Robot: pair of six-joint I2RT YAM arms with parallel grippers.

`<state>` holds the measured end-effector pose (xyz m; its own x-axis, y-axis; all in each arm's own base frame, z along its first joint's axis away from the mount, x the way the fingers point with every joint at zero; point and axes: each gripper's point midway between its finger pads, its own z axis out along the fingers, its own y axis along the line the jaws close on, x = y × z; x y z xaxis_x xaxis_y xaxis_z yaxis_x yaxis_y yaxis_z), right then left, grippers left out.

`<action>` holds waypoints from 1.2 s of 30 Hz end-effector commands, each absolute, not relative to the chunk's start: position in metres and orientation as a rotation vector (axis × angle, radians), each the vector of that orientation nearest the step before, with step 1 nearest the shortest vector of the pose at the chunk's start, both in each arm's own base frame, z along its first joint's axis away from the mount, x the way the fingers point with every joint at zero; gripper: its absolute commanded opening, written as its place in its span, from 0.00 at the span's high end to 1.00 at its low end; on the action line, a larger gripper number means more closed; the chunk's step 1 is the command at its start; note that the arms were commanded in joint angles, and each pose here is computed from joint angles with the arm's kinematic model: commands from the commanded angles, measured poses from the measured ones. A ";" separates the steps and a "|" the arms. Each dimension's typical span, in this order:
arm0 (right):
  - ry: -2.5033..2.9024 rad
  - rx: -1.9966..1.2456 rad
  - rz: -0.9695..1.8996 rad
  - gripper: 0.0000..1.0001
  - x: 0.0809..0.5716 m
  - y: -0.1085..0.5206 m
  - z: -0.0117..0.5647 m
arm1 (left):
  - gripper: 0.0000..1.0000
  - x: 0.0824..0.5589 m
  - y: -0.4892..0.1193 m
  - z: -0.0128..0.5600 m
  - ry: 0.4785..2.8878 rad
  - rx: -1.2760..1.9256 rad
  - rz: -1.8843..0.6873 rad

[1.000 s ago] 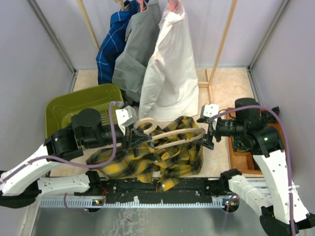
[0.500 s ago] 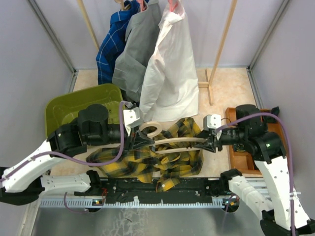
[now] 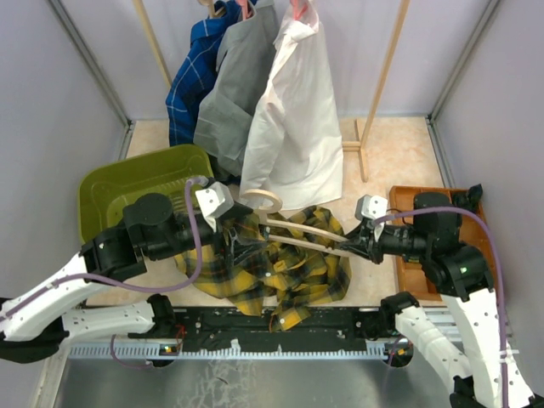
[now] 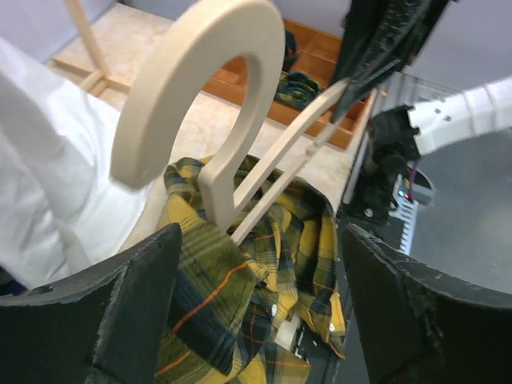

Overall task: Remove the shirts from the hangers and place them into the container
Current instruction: Remove the shirt from the hanger.

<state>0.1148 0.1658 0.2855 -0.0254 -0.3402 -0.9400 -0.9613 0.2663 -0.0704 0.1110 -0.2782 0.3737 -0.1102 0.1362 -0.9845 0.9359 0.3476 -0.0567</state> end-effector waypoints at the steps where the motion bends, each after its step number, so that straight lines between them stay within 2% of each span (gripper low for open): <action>1: 1.560 -1.130 0.747 1.00 0.130 0.163 0.307 | 0.12 0.139 -0.264 0.392 1.494 0.779 -0.848; 8: 1.599 -1.111 0.778 1.00 0.120 0.161 0.320 | 0.13 0.159 -0.259 0.372 1.578 0.672 -0.764; 11: 1.605 -1.114 0.807 1.00 0.114 0.162 0.331 | 0.16 0.162 -0.268 0.363 1.614 0.696 -0.748; 13: 1.604 -1.121 0.831 1.00 0.108 0.163 0.338 | 0.23 0.169 -0.268 0.355 1.660 0.677 -0.700; 15: 1.596 -1.126 0.839 1.00 0.103 0.163 0.345 | 0.40 0.178 -0.262 0.351 1.698 0.636 -0.639; 17: 1.615 -1.113 0.826 1.00 0.102 0.160 0.346 | 0.71 0.185 -0.254 0.351 1.712 0.587 -0.589; 18: 1.630 -1.104 0.810 1.00 0.103 0.158 0.346 | 0.83 0.187 -0.250 0.352 1.710 0.565 -0.577; 19: 1.648 -1.094 0.788 1.00 0.105 0.155 0.344 | 0.89 0.188 -0.246 0.354 1.705 0.542 -0.569; 22: 1.714 -1.053 0.712 1.00 0.113 0.146 0.338 | 0.98 0.189 -0.232 0.359 1.683 0.481 -0.561; 36: 1.611 -1.047 0.491 1.00 0.090 0.116 0.389 | 1.00 0.199 -0.171 0.349 1.737 0.179 -0.425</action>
<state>0.0931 0.1290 0.3640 -0.1154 -0.3626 -0.9248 -0.8705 0.4853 -0.0817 0.1906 -0.1947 0.3539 -0.1985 -0.0390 -0.9793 0.4814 0.8665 -0.1321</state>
